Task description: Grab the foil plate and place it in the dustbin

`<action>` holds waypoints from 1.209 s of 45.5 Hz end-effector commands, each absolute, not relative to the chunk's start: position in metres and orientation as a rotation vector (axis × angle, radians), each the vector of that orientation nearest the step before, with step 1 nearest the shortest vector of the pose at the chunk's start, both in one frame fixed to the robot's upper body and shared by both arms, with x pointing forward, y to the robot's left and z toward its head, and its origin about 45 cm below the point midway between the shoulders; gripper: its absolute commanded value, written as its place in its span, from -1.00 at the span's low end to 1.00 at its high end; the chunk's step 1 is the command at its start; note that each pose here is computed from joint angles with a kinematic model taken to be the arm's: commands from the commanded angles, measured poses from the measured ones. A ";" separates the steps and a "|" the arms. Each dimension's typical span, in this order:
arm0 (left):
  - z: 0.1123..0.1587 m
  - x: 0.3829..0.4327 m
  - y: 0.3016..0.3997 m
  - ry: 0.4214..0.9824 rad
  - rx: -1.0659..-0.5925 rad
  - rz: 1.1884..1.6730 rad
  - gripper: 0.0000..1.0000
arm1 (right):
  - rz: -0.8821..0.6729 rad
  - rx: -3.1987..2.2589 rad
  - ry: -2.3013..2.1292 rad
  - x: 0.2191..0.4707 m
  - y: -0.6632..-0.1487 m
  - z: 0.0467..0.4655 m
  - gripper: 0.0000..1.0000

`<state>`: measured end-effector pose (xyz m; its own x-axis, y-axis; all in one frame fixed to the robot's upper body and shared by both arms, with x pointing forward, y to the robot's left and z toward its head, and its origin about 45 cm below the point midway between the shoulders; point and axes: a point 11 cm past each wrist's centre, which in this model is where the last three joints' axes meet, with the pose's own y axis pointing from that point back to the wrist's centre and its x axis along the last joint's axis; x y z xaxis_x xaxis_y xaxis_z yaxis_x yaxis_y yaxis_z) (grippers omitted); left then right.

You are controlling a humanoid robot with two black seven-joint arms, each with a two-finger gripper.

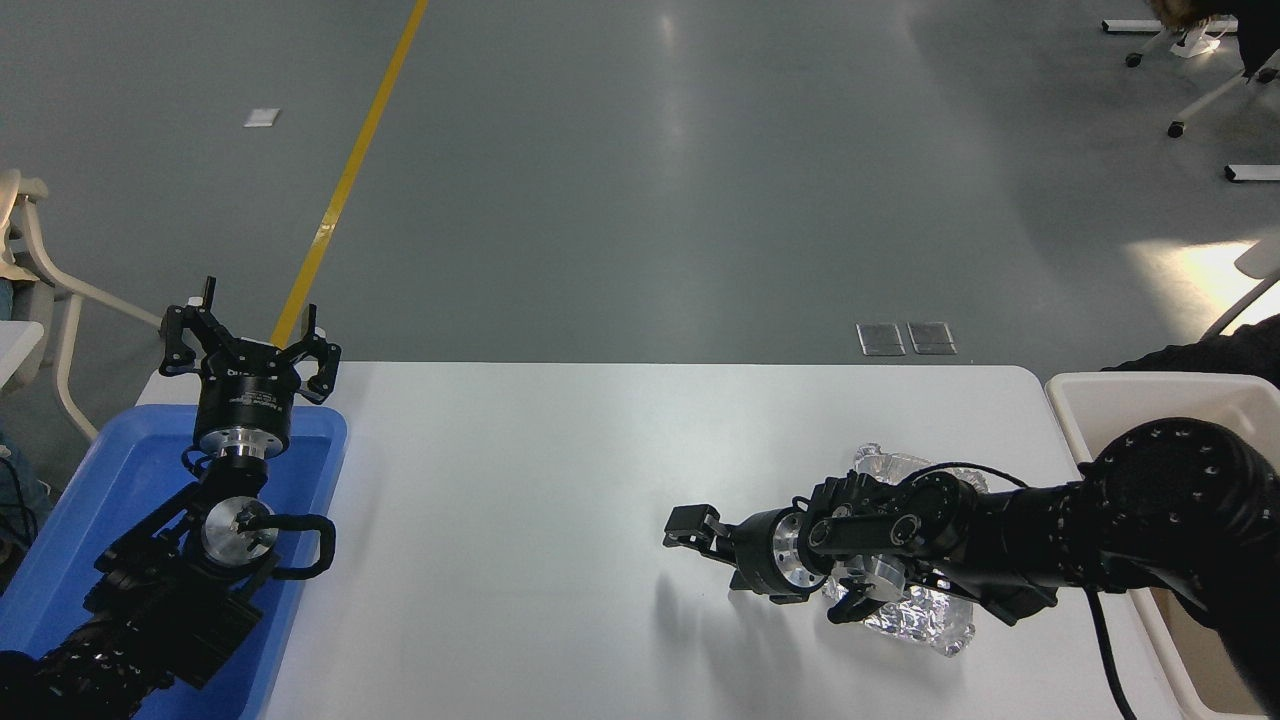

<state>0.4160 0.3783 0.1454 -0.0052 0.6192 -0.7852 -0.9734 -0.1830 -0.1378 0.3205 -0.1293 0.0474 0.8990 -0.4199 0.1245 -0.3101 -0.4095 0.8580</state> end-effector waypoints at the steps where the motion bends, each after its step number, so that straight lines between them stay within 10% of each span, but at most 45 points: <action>1: 0.1454 0.4160 0.3783 0.543 -0.881 1.555 0.98 | -0.132 2.026 -0.527 0.321 -0.130 0.047 1.00; 22: 0.1456 0.4159 0.3788 0.542 -0.879 1.555 0.98 | -0.043 2.050 -0.497 0.344 -0.116 0.081 1.00; 40: 0.1456 0.4159 0.3790 0.543 -0.880 1.556 0.98 | 0.155 2.065 -0.343 0.368 -0.078 0.196 1.00; 55: 0.1457 0.4158 0.3791 0.542 -0.882 1.557 0.98 | 0.221 1.948 -0.313 0.402 -0.159 0.324 1.00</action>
